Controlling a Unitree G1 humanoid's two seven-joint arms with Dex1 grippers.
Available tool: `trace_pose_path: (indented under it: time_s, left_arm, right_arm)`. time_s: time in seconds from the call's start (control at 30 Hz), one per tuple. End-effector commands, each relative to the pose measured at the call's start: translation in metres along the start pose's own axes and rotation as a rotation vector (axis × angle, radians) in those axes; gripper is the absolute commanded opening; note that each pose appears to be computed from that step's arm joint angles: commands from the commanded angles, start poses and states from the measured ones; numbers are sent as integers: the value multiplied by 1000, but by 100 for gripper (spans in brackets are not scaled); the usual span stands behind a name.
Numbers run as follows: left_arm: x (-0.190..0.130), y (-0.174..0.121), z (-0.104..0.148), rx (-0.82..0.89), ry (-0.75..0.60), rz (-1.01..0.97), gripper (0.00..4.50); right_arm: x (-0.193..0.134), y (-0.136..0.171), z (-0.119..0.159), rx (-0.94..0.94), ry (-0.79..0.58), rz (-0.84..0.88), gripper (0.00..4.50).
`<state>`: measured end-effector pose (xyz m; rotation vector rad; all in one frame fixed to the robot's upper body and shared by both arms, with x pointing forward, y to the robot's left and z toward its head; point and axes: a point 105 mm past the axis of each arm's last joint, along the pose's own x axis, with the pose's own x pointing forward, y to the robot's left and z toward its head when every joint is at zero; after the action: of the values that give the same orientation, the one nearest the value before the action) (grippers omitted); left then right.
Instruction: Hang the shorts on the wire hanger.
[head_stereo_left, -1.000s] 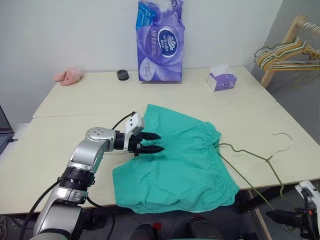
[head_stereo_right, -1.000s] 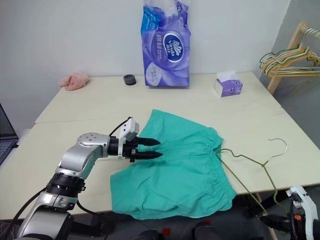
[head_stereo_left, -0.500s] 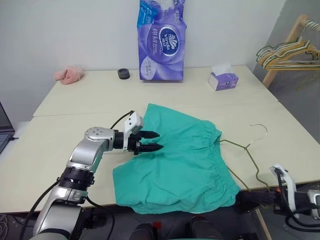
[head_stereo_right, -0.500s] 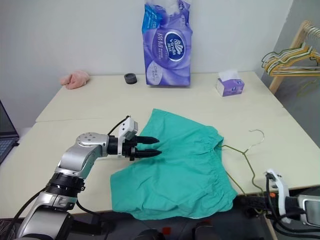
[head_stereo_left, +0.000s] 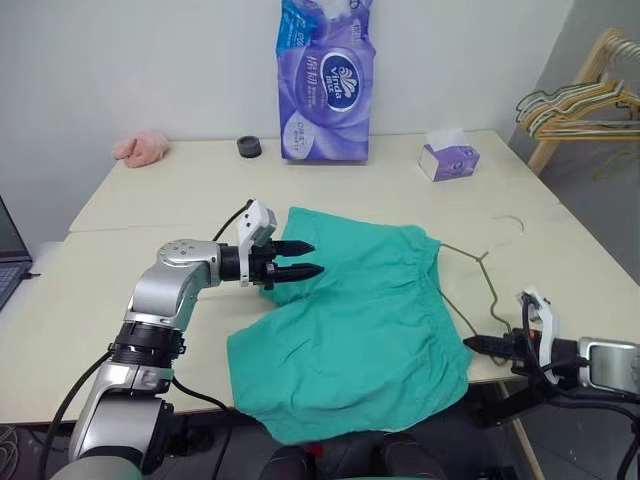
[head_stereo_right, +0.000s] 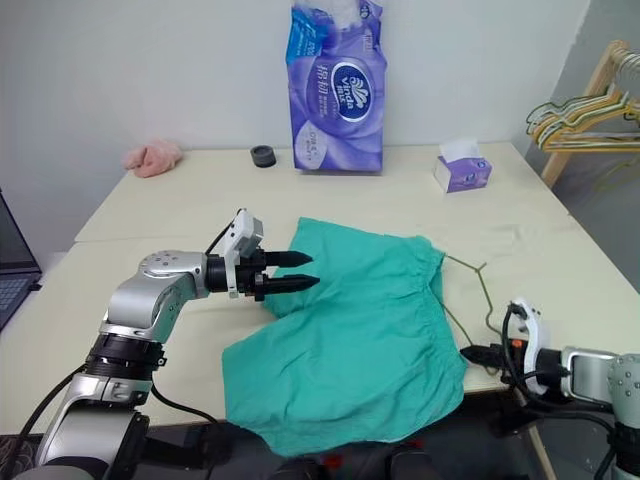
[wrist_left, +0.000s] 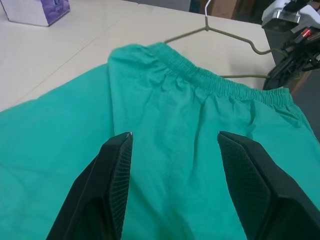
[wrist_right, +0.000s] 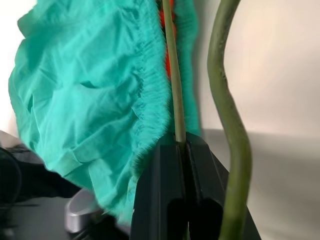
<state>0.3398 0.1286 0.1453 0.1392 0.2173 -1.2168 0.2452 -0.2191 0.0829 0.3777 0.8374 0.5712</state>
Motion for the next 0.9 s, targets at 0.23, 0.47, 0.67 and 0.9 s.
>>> trace_pose_path:
  time_s: [0.23, 0.47, 0.67, 0.9]
  left_arm:
    - [-11, 32, 40, -27, -132, 146, 283]
    - [-29, 49, 82, 106, -181, 194, 448]
    - [-24, 18, 74, 290, 21, -67, 448]
    - [-20, 12, 50, 399, 201, -206, 448]
  right_arm:
    - [11, 57, 47, -451, -154, 74, 0]
    - [25, 66, 33, -749, -74, 42, 0]
    - [29, 70, 27, -966, -11, 41, 0]
    - [29, 81, 21, -1109, 11, 71, 0]
